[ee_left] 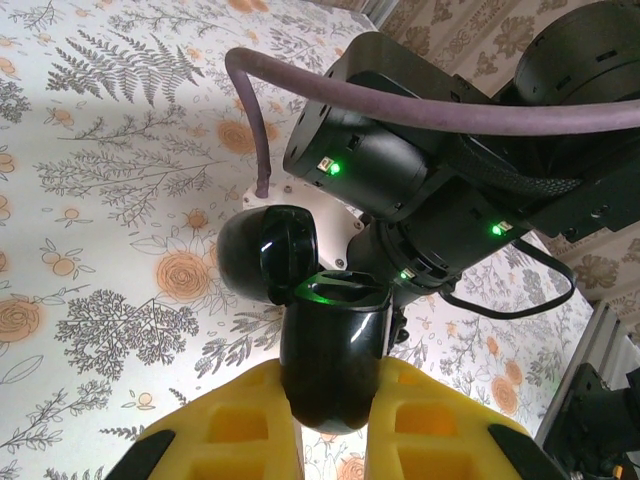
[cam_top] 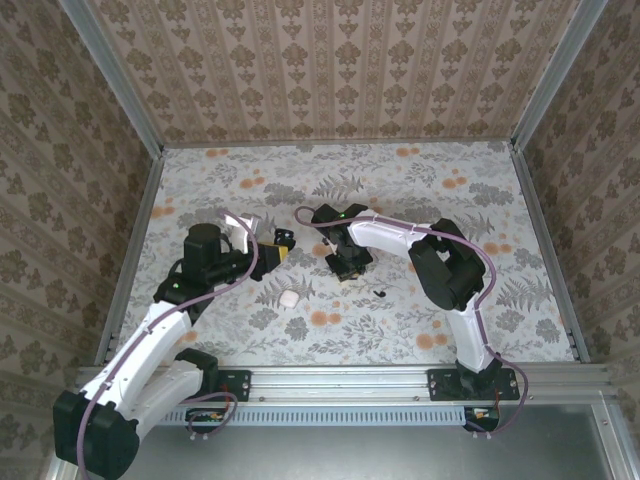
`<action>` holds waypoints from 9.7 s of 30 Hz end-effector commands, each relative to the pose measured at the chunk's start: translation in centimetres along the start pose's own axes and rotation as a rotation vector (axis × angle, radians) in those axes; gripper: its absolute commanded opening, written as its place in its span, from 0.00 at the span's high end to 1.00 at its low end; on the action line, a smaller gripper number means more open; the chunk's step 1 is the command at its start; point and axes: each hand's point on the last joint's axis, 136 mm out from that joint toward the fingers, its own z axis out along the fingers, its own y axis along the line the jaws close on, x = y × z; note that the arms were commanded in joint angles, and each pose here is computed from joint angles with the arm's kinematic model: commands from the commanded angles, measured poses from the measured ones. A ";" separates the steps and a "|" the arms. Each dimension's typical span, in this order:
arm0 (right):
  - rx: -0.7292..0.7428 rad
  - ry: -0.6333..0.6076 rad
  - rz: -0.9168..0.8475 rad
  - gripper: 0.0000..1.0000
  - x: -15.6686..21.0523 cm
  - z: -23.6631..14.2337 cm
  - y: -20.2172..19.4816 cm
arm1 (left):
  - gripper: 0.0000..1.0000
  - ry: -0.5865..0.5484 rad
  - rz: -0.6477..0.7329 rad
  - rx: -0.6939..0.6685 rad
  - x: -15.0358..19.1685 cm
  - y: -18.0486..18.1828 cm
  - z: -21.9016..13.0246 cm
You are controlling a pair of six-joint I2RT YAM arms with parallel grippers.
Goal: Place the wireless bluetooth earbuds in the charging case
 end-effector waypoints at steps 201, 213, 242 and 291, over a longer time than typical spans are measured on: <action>-0.698 -0.924 0.474 0.59 0.0 -36.3 1.7 | 1.00 -0.500 0.468 0.249 -9.2 -13.2 1.3; -0.652 -0.834 0.359 0.73 0.9 -36.0 2.7 | 1.00 -0.490 0.554 0.284 -8.8 -13.9 2.3; -0.534 -0.743 0.379 0.66 -0.1 -33.1 1.8 | 1.00 -0.477 0.639 0.258 -8.3 -13.3 3.2; -0.555 -0.645 0.408 0.76 -0.7 -30.4 3.7 | 1.00 -0.446 0.766 0.141 -7.6 -12.6 3.4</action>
